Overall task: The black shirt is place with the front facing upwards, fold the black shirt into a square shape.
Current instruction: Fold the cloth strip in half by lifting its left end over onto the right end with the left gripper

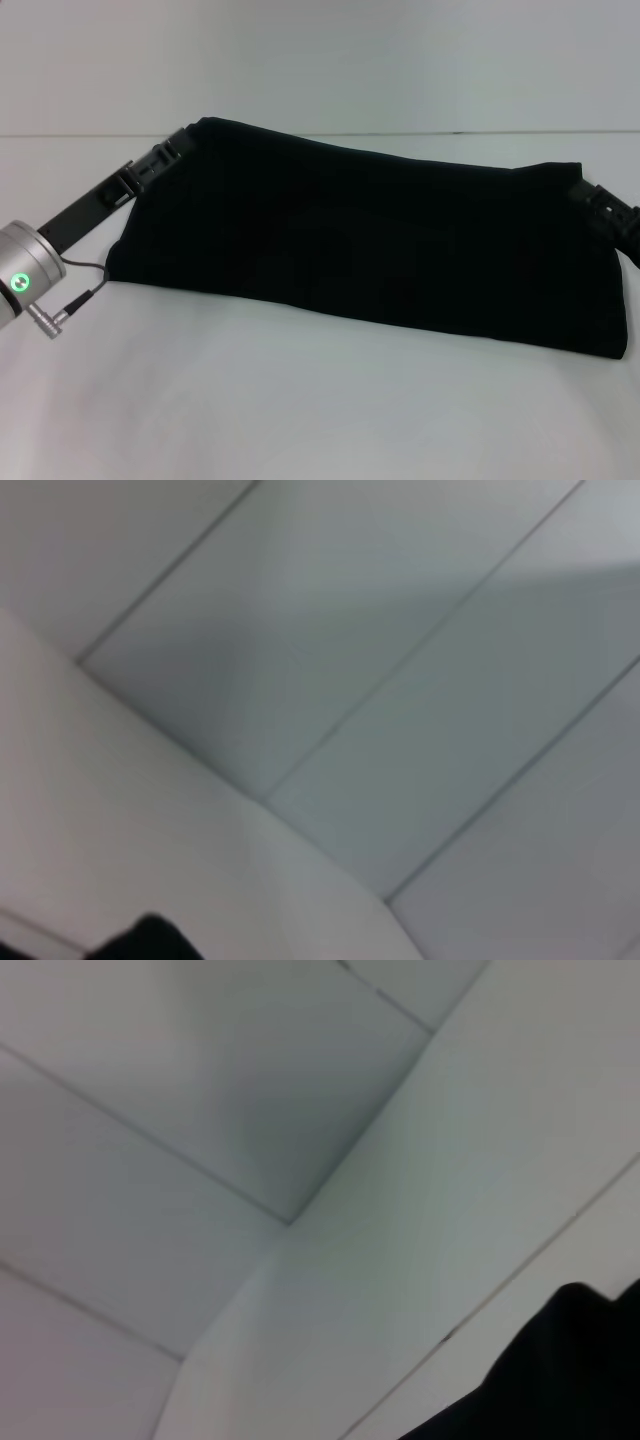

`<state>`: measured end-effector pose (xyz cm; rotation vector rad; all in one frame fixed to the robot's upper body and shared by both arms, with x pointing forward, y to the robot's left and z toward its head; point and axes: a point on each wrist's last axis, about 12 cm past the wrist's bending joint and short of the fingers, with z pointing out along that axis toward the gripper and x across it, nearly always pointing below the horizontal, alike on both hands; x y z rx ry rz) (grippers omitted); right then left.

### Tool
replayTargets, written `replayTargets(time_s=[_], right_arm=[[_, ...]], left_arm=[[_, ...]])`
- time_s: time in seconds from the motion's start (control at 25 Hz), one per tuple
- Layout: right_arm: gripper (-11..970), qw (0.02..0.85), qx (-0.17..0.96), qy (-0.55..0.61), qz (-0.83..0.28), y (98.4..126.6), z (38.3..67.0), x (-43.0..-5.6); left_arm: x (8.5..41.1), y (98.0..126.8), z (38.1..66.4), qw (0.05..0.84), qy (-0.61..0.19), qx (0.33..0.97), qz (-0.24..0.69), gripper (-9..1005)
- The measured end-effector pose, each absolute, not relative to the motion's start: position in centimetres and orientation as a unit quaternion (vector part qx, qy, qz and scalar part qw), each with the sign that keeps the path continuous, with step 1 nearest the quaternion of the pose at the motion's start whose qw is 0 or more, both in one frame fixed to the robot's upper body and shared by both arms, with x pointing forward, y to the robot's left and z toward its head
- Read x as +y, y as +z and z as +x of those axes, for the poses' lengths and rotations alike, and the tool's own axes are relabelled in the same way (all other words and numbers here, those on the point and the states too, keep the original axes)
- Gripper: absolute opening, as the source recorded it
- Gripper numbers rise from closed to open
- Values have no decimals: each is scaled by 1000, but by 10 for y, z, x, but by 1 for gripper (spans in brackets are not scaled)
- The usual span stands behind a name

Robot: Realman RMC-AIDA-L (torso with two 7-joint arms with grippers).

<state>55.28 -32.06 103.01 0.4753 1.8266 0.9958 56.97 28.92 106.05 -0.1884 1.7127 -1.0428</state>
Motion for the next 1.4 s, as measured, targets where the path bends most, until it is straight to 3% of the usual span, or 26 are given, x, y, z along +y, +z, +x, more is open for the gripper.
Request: replayTargets(time_s=[0.56, 0.72, 0.96, 1.4], right_arm=[[838, 509, 737, 411, -171, 1049, 541, -271], [838, 477, 743, 420, -208, 1048, 533, -275], [838, 446, 749, 429, -239, 1042, 519, -279], [838, 426, 755, 431, -250, 1037, 514, -275]], left_arm=[[304, 1068, 573, 399, -487, 772, -86, 862], [332, 1077, 578, 345, -442, 824, -86, 861], [359, 1089, 590, 332, -359, 869, -77, 861], [349, 1078, 594, 327, -323, 885, -70, 860]])
